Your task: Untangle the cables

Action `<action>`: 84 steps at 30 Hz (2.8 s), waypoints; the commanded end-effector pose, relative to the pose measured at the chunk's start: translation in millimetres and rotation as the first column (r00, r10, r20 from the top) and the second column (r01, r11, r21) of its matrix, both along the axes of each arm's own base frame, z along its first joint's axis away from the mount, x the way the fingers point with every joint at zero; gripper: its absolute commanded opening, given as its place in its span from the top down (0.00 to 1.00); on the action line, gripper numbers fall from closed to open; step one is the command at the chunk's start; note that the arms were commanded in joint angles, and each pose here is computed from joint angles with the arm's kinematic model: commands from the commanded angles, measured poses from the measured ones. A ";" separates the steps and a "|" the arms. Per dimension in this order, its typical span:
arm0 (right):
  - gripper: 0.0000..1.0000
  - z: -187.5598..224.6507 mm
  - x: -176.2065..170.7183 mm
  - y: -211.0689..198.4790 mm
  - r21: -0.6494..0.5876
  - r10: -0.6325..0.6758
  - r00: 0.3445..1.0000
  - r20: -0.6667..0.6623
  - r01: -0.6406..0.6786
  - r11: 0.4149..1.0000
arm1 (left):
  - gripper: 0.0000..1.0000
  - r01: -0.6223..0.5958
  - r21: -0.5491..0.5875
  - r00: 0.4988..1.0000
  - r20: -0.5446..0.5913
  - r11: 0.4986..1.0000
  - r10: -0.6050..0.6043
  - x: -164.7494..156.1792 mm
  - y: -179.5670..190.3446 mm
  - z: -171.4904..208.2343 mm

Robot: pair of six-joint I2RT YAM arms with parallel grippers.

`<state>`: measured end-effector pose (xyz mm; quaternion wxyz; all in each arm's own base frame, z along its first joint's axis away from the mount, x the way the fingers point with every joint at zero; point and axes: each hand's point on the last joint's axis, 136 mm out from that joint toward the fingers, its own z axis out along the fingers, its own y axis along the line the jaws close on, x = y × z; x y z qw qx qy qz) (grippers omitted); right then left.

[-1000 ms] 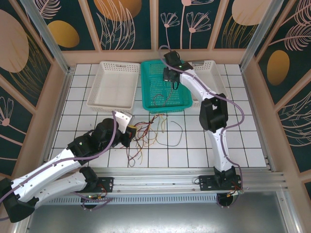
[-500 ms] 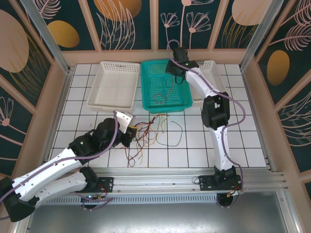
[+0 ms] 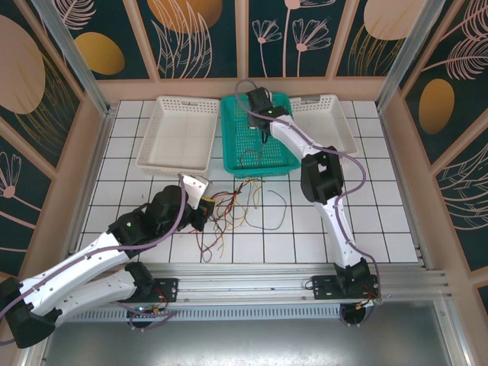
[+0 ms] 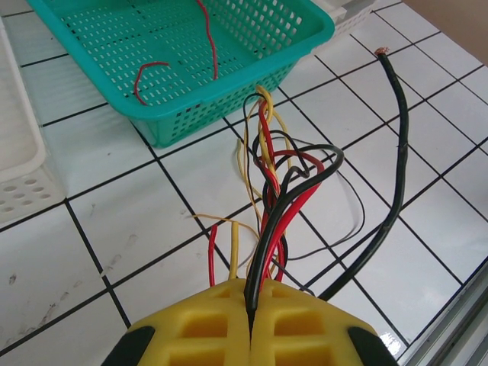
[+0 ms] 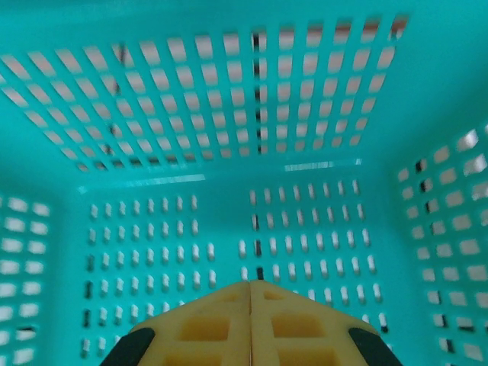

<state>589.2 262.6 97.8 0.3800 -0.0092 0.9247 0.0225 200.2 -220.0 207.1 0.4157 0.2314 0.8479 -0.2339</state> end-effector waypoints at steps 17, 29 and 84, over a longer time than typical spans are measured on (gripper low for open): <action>1.00 -40.7 -12.6 13.7 0.379 0.154 0.953 -0.259 -0.046 0.924 | 1.00 0.005 0.009 1.000 0.011 1.000 -0.005 3.7 -2.8 -1.7; 0.64 30.9 -8.9 -8.9 0.230 0.087 0.987 -0.137 -0.054 0.972 | 1.00 0.007 0.009 1.000 0.008 1.000 -0.008 3.6 -3.4 -2.1; 0.18 155.0 -126.0 -44.4 0.010 0.162 0.987 0.015 -0.162 0.987 | 1.00 0.013 0.047 0.999 -0.033 0.999 -0.012 4.5 -6.8 -16.2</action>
